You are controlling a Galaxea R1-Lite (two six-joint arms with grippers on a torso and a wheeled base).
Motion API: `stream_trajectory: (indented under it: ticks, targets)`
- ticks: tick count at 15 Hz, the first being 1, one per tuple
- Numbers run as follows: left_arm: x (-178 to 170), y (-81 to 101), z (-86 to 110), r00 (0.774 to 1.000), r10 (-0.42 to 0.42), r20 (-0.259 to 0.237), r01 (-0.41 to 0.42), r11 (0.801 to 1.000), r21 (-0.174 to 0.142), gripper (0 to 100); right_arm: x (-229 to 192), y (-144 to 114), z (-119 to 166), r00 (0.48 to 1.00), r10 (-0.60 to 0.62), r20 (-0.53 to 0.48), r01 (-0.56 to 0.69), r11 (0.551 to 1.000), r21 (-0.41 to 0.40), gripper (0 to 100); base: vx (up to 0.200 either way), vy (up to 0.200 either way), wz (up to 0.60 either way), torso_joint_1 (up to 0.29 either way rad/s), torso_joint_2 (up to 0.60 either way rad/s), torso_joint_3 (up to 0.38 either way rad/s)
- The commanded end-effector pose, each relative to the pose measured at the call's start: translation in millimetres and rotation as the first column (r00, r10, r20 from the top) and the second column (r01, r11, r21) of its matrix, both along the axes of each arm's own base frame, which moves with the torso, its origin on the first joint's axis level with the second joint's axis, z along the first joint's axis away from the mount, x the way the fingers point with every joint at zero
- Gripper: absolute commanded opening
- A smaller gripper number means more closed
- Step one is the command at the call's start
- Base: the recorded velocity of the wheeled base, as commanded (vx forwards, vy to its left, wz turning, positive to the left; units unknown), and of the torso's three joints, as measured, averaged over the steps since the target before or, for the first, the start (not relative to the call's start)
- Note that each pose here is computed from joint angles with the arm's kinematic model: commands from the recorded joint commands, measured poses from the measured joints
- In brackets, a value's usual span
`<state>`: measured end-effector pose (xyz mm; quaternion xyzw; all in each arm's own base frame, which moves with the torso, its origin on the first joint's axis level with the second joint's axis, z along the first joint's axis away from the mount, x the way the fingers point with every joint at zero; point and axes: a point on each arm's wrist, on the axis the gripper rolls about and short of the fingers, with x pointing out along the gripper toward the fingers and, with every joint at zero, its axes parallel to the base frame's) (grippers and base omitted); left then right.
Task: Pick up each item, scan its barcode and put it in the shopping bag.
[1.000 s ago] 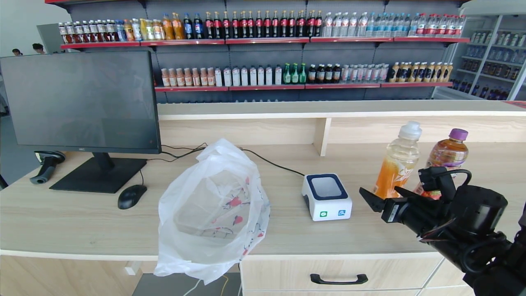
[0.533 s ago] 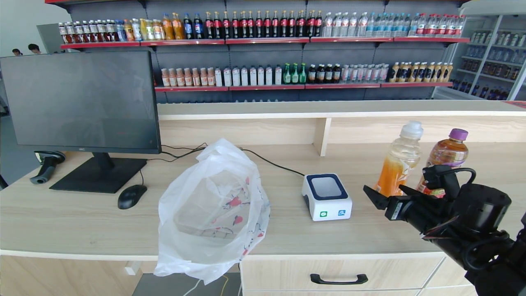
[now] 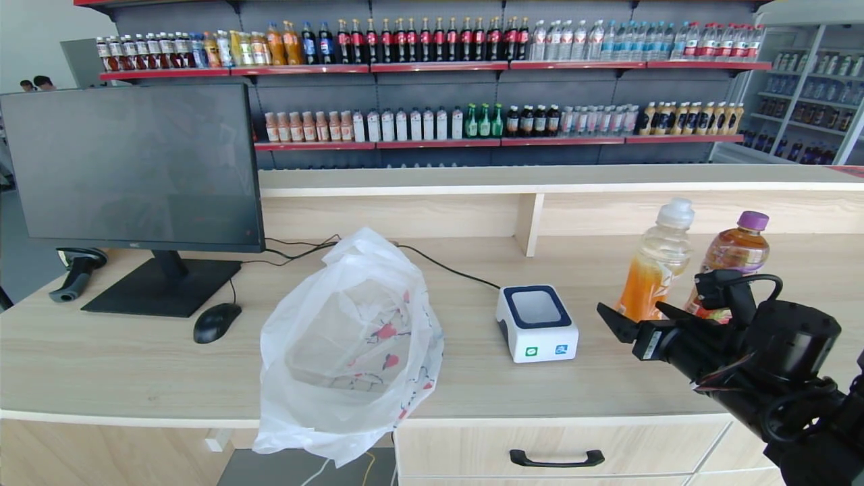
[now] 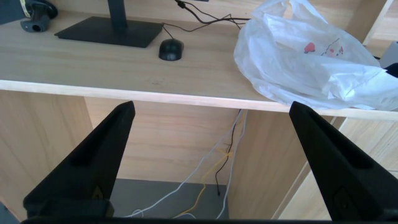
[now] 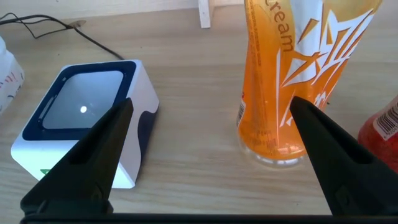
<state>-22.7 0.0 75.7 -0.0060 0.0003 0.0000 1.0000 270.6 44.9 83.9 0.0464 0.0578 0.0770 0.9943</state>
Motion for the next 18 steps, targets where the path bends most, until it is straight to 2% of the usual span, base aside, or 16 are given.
stream_trajectory:
  ticks: [1,8,12,13,15,18]
  targets:
    - [0,0.0,0.0,1.0,0.0,0.001,0.0,1.0,0.0,100,2,-1,1,1.0,-0.005,0.005,0.005,1.0,0.001,100,0.0,0.0,0.0,0.0,0.0,0.0]
    - [0,0.0,0.0,1.0,0.0,0.001,0.0,1.0,0.0,100,5,-9,1,0.999,-0.034,0.011,0.034,0.999,0.001,100,0.0,0.0,0.0,0.0,0.0,0.0]
    - [0,0.0,0.0,1.0,0.0,0.001,0.0,1.0,0.0,100,10,-17,6,0.997,-0.059,0.047,0.061,0.997,-0.045,100,0.0,0.0,0.0,0.0,0.0,0.0]
    - [0,0.0,0.0,1.0,0.0,0.001,0.0,1.0,0.0,100,11,-25,6,0.995,-0.086,0.052,0.089,0.994,-0.069,100,0.0,0.0,0.0,0.0,0.0,0.0]
    - [0,0.0,0.0,1.0,0.0,0.001,0.0,1.0,0.0,100,9,-34,6,0.992,-0.117,0.046,0.12,0.99,-0.073,100,0.0,0.0,0.0,0.0,0.0,0.0]
    - [0,0.0,0.0,1.0,0.0,0.001,0.0,1.0,0.0,100,10,-34,8,0.991,-0.117,0.057,0.121,0.99,-0.071,100,0.0,0.0,0.0,0.0,0.0,0.0]
